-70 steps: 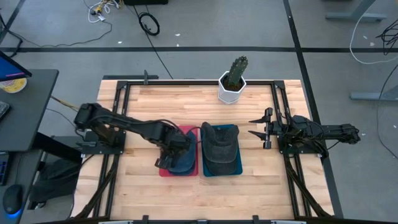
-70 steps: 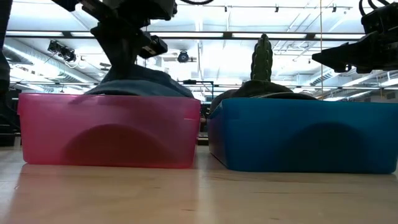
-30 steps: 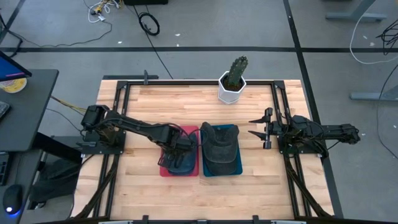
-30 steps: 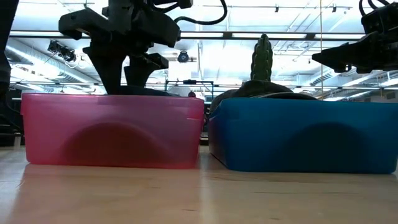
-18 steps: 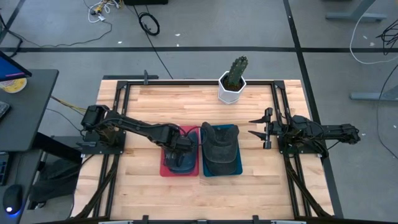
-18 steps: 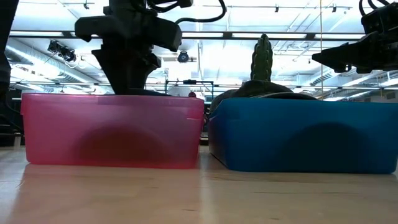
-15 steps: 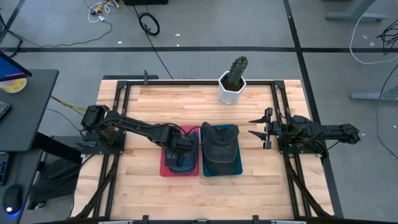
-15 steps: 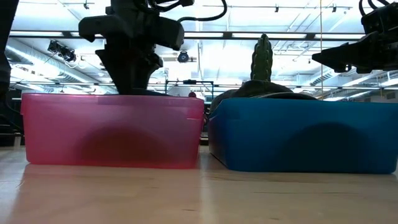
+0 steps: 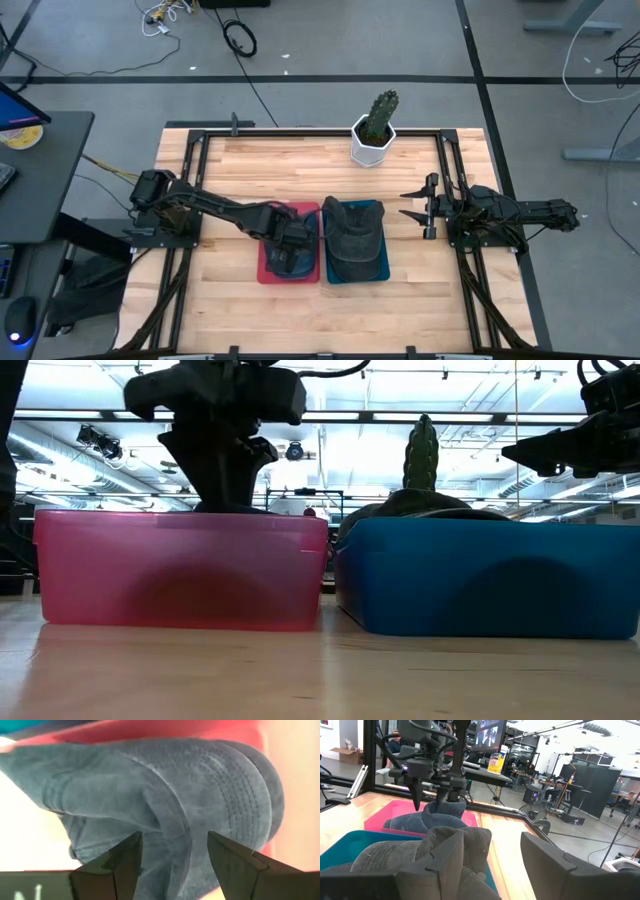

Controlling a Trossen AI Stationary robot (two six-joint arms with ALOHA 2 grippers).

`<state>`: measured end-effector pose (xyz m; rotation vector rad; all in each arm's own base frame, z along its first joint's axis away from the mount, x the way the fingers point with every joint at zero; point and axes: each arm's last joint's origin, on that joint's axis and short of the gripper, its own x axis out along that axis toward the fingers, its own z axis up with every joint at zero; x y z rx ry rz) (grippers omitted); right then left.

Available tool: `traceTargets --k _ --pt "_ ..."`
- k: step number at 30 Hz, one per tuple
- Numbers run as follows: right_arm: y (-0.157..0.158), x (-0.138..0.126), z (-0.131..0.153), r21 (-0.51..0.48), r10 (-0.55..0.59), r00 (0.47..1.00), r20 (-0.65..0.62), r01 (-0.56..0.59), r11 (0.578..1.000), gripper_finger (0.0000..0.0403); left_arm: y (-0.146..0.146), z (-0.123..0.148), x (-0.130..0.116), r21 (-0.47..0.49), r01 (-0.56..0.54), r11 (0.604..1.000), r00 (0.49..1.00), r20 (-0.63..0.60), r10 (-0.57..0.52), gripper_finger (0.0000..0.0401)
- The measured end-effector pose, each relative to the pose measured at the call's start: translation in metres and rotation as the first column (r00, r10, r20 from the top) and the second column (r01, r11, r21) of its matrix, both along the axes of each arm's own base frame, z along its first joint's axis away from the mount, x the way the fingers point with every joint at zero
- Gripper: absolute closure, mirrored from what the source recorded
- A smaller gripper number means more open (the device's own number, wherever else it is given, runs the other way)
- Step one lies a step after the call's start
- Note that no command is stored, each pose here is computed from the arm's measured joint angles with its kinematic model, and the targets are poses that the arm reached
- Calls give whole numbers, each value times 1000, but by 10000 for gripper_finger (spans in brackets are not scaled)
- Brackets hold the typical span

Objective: Pick & Place hat
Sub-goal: Return to Home Position

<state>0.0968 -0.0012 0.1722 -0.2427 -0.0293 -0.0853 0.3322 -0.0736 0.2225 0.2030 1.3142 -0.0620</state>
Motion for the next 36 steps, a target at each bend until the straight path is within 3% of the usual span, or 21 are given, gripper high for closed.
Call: traceTargets --k 8,13,25,28,33,36 --pt "0 0 0 0 0 1000 -1 0 1000 202 4 0 -7 15 -20 1000 997 -78 21 174" --pt "0 0 0 0 0 1000 -1 0 1000 202 4 10 -6 5 -42 999 998 -55 42 174" --pt "0 0 0 0 0 1000 0 0 1000 202 16 63 -19 -70 -111 991 980 156 121 174" --pt "0 0 0 0 0 1000 0 0 1000 202 17 73 -22 -77 -83 994 968 232 98 174" --pt "0 0 0 0 0 1000 0 0 1000 202 25 68 -35 -77 -27 997 937 345 52 174" --pt "0 0 0 0 0 1000 0 0 1000 202 40 59 -51 -92 -52 994 916 393 84 174"
